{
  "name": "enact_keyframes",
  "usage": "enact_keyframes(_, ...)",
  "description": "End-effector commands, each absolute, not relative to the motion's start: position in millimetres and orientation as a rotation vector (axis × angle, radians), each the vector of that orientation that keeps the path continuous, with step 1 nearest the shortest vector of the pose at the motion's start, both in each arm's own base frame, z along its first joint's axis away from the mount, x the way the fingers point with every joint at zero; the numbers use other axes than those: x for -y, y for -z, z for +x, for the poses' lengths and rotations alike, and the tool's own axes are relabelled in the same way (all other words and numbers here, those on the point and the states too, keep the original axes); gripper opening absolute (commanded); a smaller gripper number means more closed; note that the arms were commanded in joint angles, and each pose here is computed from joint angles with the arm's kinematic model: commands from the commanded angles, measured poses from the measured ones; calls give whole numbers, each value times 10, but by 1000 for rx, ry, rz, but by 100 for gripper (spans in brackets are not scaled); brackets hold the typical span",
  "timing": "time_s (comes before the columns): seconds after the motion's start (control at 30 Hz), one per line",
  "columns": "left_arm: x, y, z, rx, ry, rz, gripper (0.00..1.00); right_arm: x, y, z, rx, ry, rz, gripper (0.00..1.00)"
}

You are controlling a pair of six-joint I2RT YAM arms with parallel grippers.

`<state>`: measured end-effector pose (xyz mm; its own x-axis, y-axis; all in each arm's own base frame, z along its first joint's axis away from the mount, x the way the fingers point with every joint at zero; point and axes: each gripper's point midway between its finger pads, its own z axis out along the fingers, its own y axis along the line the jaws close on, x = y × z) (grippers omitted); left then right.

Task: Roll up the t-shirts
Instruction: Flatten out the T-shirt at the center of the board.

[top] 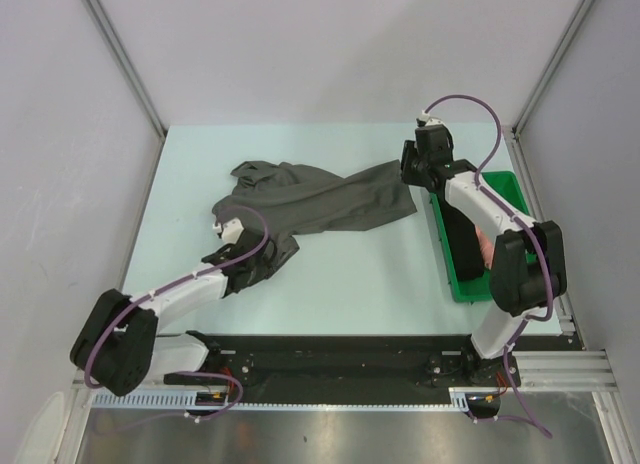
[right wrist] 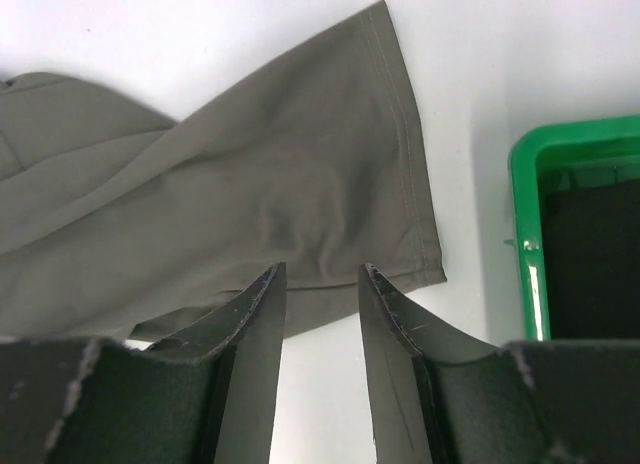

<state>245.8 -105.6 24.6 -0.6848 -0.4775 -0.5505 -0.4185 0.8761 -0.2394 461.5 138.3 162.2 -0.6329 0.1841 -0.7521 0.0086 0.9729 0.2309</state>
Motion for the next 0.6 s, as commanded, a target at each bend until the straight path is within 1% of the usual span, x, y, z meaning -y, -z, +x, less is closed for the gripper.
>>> enact_keyframes(0.0, 1139, -172, 2600, -2395, 149, -677, 49, -1326, -1876, 4530, -2186, -257, 136, 40)
enact_keyframes(0.1, 1125, -150, 2648, -2392, 119, -687, 31, -1313, -1888, 4481, -2187, -253, 135, 39)
enact_keyframes(0.13, 1102, -170, 2662, -2384, 99, -694, 15, -1318, -1902, 4457, -2186, -262, 135, 39)
enact_keyframes(0.17, 967, -182, 2625, -2378, 7, -705, 8, -1348, -1896, 4416, -2193, -268, 125, 38)
enact_keyframes(0.2, 923, -332, 2686, -2336, -14, -716, 0, -1357, -1879, 4377, -2200, -264, 120, 38)
enact_keyframes(0.23, 849, -418, 2687, -2311, -53, -725, 0, -1372, -1861, 4314, -2206, -262, 113, 38)
enact_keyframes(0.27, 622, -493, 2604, -2282, -191, -738, 0, -1429, -1831, 4244, -2218, -265, 94, 38)
enact_keyframes(0.3, 567, -717, 2656, -2222, -181, -763, 0, -1440, -1803, 4197, -2225, -255, 94, 38)
enact_keyframes(0.37, 329, -900, 2606, -2180, -245, -801, 0, -1449, -1690, 4038, -2254, -244, 98, 37)
enact_keyframes(0.43, 106, -1186, 2588, -2090, -226, -858, 0, -1443, -1613, 3934, -2266, -263, 117, 37)
enact_keyframes(0.57, -147, -1481, 2454, -1979, -185, -867, 0, -1415, -1413, 3646, -2257, -322, 180, 36)
